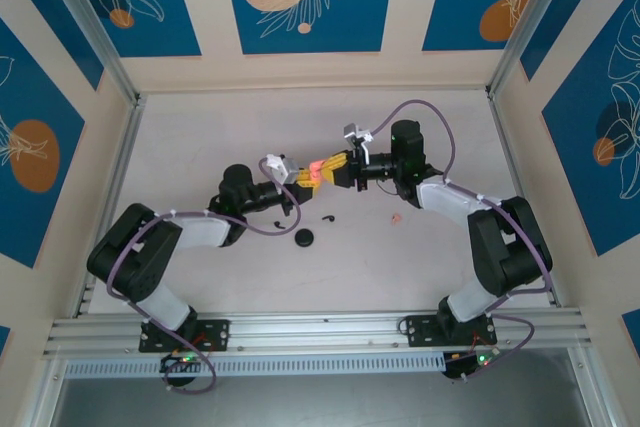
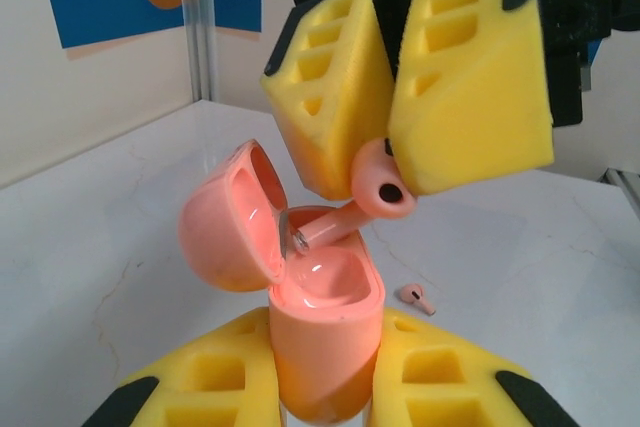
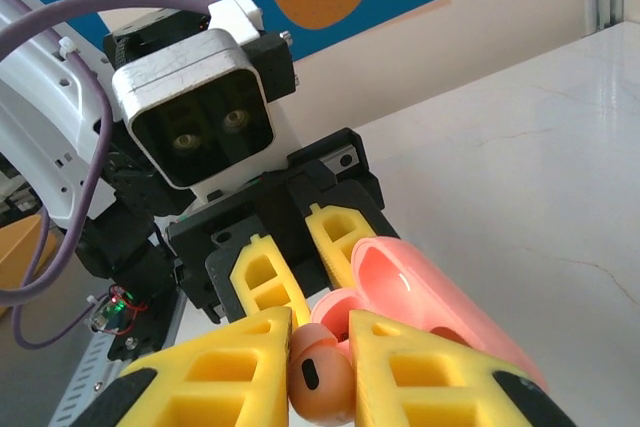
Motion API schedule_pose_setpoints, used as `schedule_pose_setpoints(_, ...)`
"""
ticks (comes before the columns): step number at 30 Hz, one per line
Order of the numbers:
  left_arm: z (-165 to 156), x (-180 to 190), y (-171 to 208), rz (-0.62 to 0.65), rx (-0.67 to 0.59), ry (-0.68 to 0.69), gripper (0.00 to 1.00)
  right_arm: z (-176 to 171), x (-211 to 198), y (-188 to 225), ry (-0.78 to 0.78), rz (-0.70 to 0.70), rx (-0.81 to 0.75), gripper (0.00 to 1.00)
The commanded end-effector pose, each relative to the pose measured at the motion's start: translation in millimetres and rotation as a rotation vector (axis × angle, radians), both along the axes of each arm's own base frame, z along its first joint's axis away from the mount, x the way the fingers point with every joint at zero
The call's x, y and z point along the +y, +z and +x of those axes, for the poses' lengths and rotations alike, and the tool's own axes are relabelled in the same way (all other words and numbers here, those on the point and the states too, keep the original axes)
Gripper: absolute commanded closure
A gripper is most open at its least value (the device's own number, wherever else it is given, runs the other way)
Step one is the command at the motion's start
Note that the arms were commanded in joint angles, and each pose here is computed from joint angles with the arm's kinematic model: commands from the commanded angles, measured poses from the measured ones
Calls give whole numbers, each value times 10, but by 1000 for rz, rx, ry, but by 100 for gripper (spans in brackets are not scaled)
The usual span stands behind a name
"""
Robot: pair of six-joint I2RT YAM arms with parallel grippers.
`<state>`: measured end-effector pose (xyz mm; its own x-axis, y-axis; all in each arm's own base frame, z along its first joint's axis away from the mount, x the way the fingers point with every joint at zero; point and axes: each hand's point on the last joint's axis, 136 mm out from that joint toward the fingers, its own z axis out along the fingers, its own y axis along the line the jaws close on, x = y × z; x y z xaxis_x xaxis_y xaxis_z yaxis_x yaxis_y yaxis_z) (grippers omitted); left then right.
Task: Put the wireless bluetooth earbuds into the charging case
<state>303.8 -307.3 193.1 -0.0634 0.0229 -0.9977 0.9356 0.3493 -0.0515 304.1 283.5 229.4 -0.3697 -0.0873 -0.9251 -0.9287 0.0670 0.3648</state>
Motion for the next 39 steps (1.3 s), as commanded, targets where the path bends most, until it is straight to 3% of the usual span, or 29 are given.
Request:
schedule_pose_setpoints(1, 0, -11, 205, -2, -95, -3, 88, 0, 34, 42, 29, 9, 26, 81)
schedule_pose_setpoints(19, 32, 61, 117, 105, -188, 49, 88, -140, 127, 48, 89, -33, 77, 81)
schedule_pose_setpoints(39, -20, 31, 189, 106, -224, 37, 88, -9, 261, -129, 38, -100, 164, 81)
